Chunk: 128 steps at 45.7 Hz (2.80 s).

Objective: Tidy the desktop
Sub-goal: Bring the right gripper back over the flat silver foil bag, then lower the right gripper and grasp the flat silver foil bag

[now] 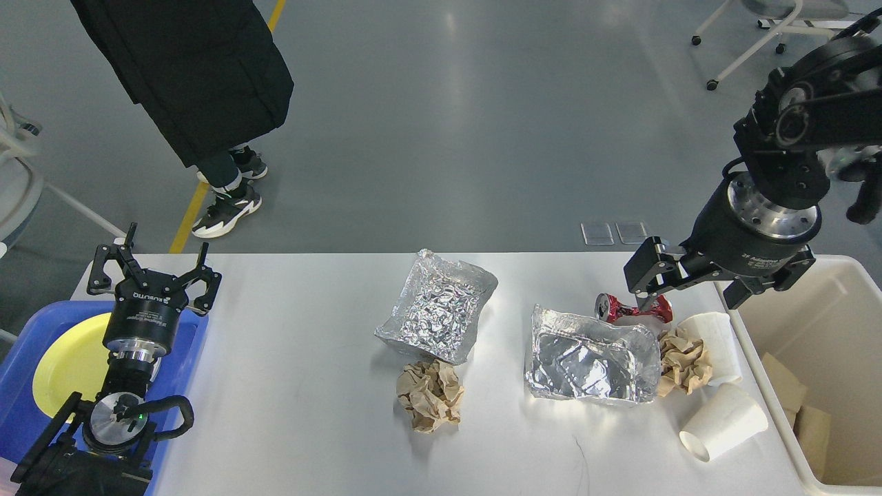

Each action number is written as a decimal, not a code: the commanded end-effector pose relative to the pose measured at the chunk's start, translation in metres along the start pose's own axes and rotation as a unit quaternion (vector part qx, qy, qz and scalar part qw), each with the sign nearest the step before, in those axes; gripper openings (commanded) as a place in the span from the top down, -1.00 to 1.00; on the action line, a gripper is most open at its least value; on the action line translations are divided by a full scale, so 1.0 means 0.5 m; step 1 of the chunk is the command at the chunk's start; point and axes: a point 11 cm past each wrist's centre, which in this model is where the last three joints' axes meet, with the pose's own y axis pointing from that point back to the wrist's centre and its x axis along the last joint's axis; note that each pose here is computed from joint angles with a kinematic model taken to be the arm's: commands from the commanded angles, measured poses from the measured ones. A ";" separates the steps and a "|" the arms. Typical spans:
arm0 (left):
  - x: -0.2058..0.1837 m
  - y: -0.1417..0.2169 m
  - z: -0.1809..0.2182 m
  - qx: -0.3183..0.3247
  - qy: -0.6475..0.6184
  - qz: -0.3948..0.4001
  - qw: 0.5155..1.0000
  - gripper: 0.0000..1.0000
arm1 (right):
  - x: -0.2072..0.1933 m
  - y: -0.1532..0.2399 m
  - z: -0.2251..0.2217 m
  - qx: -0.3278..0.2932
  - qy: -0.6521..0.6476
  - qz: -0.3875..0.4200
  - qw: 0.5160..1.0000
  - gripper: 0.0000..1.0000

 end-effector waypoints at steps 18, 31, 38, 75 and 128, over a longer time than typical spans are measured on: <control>0.000 0.000 0.000 -0.001 0.000 0.000 1.000 -0.93 | 0.040 -0.039 -0.046 0.041 -0.058 0.033 0.997 -1.00; 0.000 0.000 0.000 -0.001 0.000 0.000 1.000 -0.93 | 0.060 -0.202 -0.179 0.062 -0.008 0.033 0.998 -1.00; 0.000 0.000 -0.001 0.001 0.000 0.000 1.000 -0.93 | 0.060 -0.323 -0.219 0.053 0.003 0.029 0.998 -1.00; 0.000 0.000 0.000 0.000 0.000 -0.001 1.000 -0.93 | 0.071 -0.570 -0.229 0.051 -0.034 0.153 0.986 -1.00; 0.000 0.000 0.000 0.000 0.000 0.000 1.000 -0.93 | 0.030 -0.604 -0.234 0.059 -0.050 0.138 0.987 1.00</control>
